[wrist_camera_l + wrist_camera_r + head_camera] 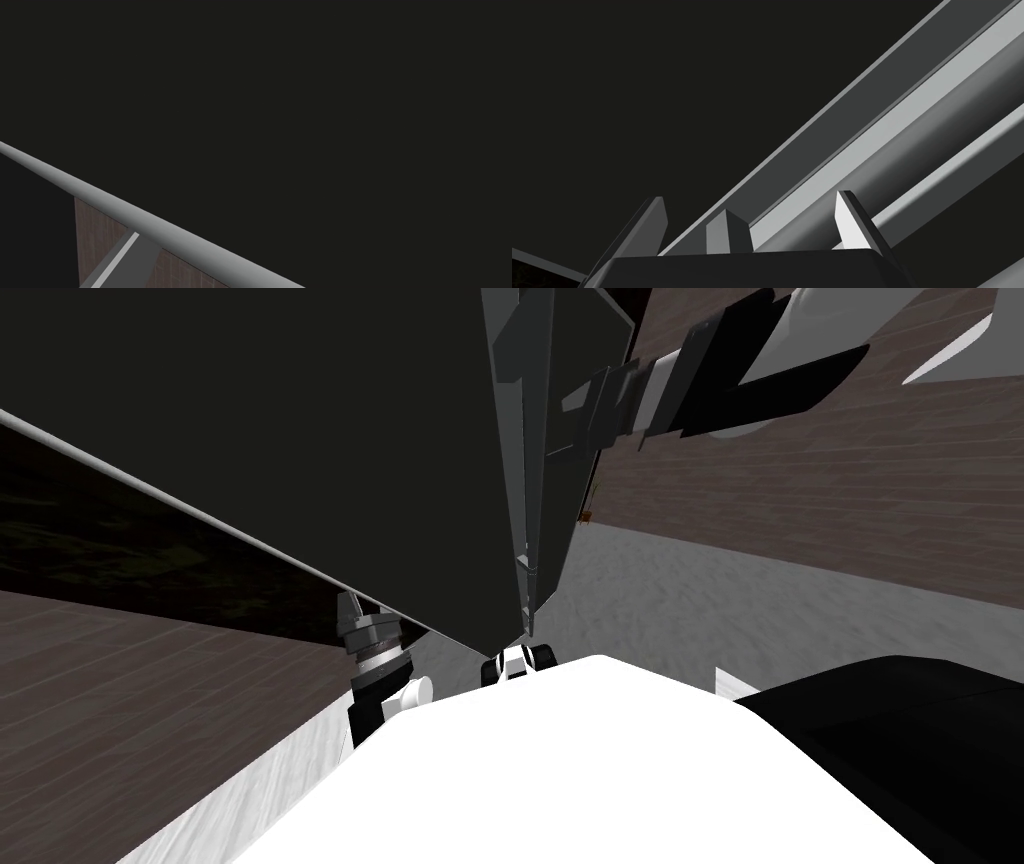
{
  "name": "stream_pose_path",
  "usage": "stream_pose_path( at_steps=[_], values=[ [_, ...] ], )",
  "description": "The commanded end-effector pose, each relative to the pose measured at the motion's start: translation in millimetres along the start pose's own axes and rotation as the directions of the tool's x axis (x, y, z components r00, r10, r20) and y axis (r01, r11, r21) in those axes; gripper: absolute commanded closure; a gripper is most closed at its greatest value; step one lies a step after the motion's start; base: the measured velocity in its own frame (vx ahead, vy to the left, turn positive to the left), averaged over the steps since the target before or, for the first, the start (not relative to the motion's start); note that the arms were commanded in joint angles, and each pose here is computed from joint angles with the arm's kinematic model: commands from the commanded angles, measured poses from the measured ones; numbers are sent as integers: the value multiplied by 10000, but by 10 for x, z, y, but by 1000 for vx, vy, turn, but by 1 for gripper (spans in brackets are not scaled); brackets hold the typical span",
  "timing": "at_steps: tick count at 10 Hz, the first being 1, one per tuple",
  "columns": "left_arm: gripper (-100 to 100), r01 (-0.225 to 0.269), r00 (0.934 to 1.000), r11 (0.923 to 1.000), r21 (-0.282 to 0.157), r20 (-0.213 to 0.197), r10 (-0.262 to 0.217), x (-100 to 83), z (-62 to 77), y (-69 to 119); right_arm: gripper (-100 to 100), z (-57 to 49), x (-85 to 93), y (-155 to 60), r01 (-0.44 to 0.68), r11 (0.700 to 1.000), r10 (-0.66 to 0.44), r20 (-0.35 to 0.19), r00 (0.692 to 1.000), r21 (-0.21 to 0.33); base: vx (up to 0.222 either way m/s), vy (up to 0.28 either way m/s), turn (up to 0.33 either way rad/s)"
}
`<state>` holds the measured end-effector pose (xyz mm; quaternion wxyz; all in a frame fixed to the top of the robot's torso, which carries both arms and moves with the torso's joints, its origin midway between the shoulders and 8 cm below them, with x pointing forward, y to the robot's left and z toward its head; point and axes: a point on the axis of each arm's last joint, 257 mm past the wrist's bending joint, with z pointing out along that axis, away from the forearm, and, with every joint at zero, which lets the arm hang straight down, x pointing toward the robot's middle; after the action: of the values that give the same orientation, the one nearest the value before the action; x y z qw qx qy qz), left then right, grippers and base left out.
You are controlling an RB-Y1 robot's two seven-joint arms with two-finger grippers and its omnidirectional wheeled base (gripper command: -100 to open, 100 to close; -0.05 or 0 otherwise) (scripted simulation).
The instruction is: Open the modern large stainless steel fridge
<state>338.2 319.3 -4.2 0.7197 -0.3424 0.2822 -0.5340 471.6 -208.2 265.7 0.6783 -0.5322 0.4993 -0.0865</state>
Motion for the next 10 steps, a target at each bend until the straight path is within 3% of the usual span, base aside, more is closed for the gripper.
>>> stream_pose_path(
  at_steps=[1,2,4,7,8,9,10],
  values=[
    [0,-19,10000,10000,-18,16,19,-10,-3,6,-100,27,-247,13,249,9997,-247,386,9989,-69,-3,4,-12],
    [0,-23,10000,10000,-21,20,23,-13,-4,6,-100,27,-247,13,249,9997,-247,386,9989,-69,0,0,0],
    [0,-20,10000,10000,-19,19,20,-12,-3,6,-100,-61,174,-63,-223,9994,227,-132,9997,263,14,-31,55],
    [0,-22,10000,10000,-19,19,22,-12,-3,6,-100,-168,361,-104,-513,9969,525,-191,9984,598,7,-43,88],
    [0,-24,10000,10000,-21,18,24,-13,-4,6,-100,-137,314,-99,-441,9977,450,-171,9988,515,0,-22,18],
    [0,-24,10000,10000,-21,19,24,-13,-4,6,100,-79,205,-70,-272,9991,276,-142,9995,319,-1,22,-156],
    [0,-24,10000,10000,-22,20,24,-13,-4,7,100,-79,205,-70,-272,9991,276,-142,9995,319,3,36,-64]
  ],
)
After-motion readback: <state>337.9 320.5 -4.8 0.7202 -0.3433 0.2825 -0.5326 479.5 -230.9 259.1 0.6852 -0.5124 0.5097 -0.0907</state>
